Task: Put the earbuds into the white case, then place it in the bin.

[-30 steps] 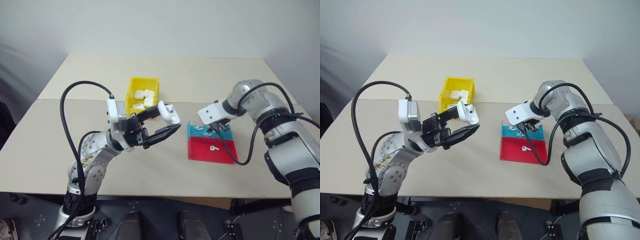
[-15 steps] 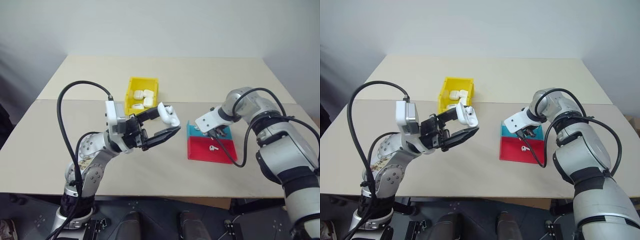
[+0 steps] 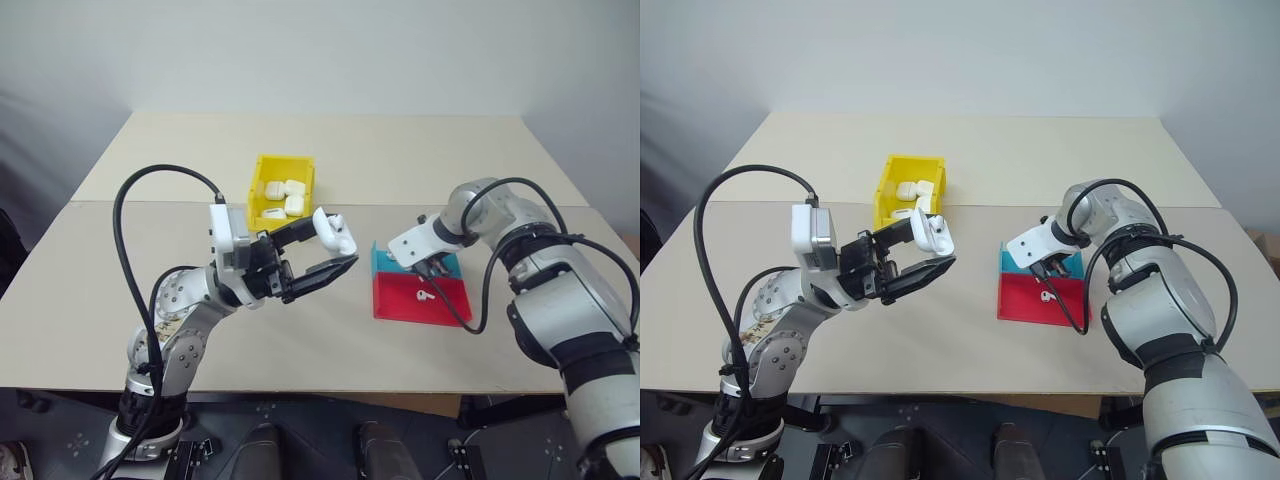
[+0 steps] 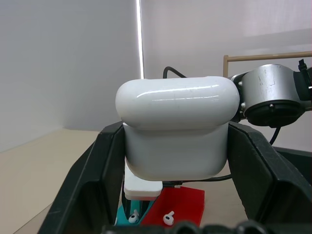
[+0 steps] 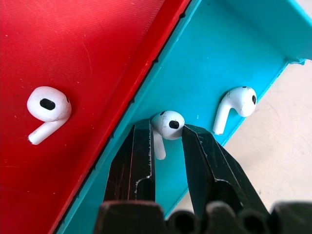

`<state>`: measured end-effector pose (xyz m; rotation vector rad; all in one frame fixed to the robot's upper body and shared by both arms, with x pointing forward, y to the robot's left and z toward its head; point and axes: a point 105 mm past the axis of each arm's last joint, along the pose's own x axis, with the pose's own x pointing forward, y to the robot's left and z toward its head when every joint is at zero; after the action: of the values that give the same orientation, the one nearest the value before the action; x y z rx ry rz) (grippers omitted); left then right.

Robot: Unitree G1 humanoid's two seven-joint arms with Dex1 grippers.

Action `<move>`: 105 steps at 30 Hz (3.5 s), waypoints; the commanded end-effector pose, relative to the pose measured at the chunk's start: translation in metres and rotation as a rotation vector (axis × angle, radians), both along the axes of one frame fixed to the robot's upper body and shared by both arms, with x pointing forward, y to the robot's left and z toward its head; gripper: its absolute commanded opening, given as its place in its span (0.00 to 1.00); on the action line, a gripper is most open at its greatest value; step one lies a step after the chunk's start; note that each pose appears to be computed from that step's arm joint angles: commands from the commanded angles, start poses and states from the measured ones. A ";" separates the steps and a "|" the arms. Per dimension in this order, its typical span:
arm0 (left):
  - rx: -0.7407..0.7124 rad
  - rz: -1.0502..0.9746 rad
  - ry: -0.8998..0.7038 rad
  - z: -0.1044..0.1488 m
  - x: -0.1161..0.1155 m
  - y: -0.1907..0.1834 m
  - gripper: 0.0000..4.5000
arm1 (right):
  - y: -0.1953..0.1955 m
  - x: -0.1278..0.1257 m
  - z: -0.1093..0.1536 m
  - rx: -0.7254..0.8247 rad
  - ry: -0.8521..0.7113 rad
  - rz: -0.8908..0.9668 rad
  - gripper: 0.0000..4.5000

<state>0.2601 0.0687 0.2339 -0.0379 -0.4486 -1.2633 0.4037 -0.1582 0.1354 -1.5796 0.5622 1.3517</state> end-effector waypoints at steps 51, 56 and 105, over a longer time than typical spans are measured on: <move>-0.002 -0.254 -0.067 0.019 0.001 -0.009 0.62 | 0.084 -0.173 0.155 1.485 0.588 -0.114 0.14; -0.001 -0.253 -0.072 0.021 0.001 -0.009 0.62 | 0.082 -0.168 0.150 1.474 0.560 -0.120 0.14; -0.013 -0.295 -0.048 0.027 0.001 -0.023 0.62 | 0.046 -0.176 0.161 1.430 0.379 -0.051 0.67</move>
<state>0.2654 0.0462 0.2502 -0.1058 -0.4459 -1.5260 0.2353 -0.1084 0.2841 -0.1258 -0.1409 1.4278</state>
